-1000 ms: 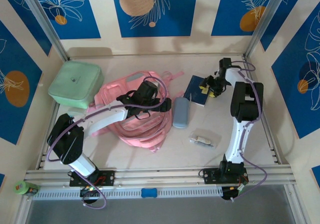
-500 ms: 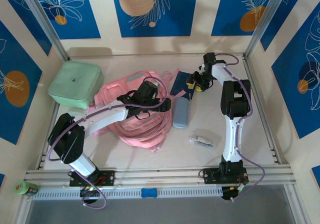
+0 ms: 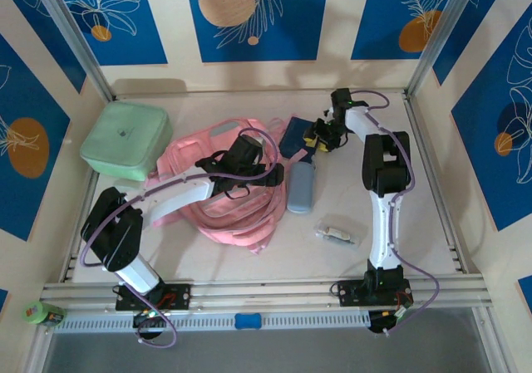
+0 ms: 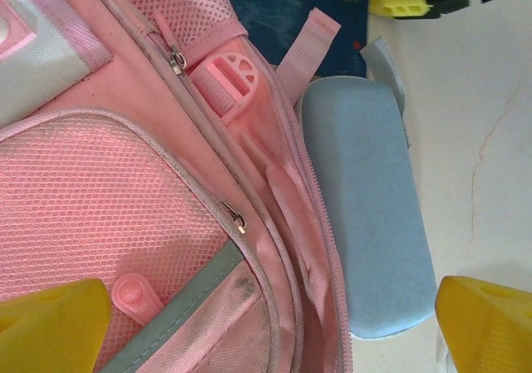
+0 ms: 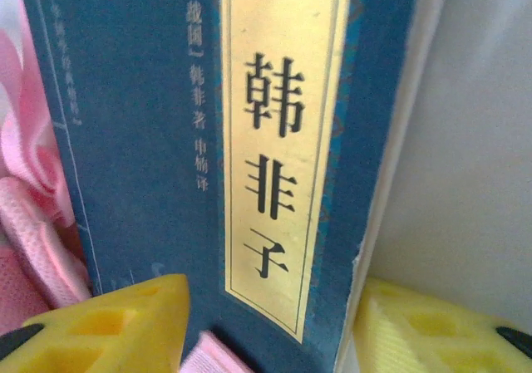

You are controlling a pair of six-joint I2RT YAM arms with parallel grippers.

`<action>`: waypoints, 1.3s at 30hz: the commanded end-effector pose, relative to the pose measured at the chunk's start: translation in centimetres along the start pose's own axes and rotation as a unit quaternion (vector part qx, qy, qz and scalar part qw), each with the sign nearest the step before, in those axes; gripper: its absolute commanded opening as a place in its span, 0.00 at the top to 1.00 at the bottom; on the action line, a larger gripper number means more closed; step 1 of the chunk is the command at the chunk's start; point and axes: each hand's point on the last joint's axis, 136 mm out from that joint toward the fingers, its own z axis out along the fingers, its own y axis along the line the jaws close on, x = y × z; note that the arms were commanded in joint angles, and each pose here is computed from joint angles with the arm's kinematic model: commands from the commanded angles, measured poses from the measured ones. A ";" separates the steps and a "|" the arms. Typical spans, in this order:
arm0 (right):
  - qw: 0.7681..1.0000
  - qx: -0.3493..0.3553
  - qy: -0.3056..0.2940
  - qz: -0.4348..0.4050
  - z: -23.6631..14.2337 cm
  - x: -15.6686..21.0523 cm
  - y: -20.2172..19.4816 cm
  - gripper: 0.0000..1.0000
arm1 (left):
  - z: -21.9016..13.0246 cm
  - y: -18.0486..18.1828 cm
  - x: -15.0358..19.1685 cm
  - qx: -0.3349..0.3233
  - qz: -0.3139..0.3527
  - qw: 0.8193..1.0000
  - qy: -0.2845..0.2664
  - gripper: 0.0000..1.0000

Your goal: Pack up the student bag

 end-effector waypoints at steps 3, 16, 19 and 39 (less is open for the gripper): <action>0.998 -0.063 0.003 -0.016 0.9 -0.2 3.6 0.52 | 0.2 0.9 0.3 -0.011 0.001 1.000 0.008 0.01; 0.993 -0.105 -0.013 -0.046 -1.1 0.1 6.6 0.67 | 0.4 1.3 0.5 -0.013 -0.003 1.000 0.009 0.01; 0.993 -0.102 -0.012 -0.049 -1.2 0.3 6.4 0.72 | 0.6 1.1 0.5 -0.008 -0.005 1.000 0.011 0.01; 0.987 -0.126 -0.078 -0.062 -9.9 -1.2 7.5 0.98 | -1.6 1.3 -1.1 -0.010 -0.018 1.000 -0.024 0.01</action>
